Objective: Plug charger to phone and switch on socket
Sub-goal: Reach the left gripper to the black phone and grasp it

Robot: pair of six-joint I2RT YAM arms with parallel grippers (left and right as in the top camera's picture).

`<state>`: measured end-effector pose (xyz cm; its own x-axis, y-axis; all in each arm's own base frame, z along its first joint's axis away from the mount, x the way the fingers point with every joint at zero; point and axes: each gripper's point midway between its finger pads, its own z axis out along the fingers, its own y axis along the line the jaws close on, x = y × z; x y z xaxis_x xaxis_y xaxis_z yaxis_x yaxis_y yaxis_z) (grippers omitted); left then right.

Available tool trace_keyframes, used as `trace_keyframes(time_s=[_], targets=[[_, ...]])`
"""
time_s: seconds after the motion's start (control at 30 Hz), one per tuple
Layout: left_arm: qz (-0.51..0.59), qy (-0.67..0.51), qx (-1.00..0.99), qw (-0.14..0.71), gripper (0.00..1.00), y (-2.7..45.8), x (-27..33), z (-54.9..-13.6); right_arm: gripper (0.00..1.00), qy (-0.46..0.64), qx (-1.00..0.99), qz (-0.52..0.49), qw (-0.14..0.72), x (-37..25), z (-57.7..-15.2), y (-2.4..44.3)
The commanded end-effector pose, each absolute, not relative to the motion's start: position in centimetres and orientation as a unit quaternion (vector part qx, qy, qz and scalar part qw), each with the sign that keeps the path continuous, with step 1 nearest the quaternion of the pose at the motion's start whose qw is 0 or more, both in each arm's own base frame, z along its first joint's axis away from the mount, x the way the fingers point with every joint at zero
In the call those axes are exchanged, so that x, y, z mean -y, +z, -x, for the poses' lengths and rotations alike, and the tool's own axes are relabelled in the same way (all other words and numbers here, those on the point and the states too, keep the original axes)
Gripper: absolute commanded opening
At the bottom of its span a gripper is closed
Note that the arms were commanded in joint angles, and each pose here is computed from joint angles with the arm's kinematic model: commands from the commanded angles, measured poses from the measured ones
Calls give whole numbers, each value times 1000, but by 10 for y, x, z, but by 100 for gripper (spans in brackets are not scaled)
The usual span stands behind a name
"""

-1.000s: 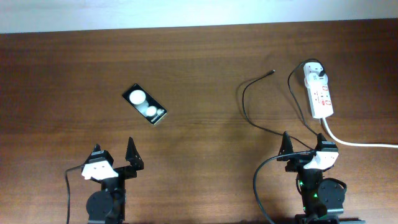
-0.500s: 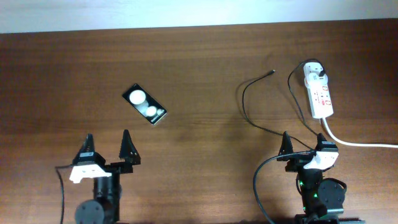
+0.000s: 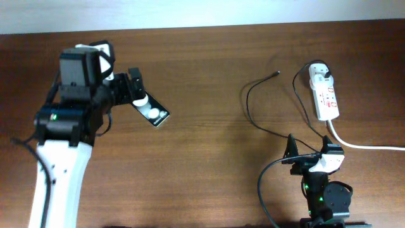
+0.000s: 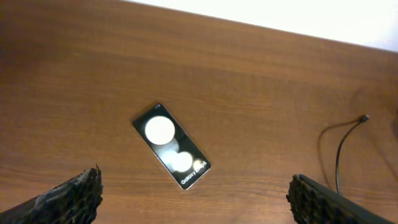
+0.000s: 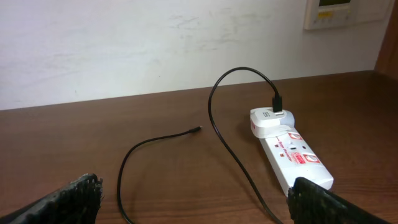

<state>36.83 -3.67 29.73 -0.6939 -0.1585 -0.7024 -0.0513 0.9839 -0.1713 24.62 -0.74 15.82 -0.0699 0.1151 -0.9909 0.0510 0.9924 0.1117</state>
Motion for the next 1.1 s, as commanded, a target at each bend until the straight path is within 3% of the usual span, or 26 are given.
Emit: trace_keyframes(time_s=[0.0,0.1,0.23,0.33,0.4,0.63,1.07], targets=[[106,-89,-923,359,99,277,40,-390,98,20,-732,-57,678,8,-246,156],[211,-37,-904,371,100,281,11,-405,98,20,-732,-57,678,8,-246,156],[251,-22,-905,343,100,286,7,-439,98,20,-732,-57,678,8,-246,156],[257,-30,-926,273,99,248,19,-458,98,20,-732,-57,678,8,-246,156],[254,-23,-943,212,99,199,25,-466,98,20,-732,-57,678,8,-246,156],[269,-47,-961,42,99,88,51,-454,99,20,-732,-57,678,8,-246,156],[321,-10,-947,-27,99,23,35,-446,98,20,-732,-57,678,8,-246,156]])
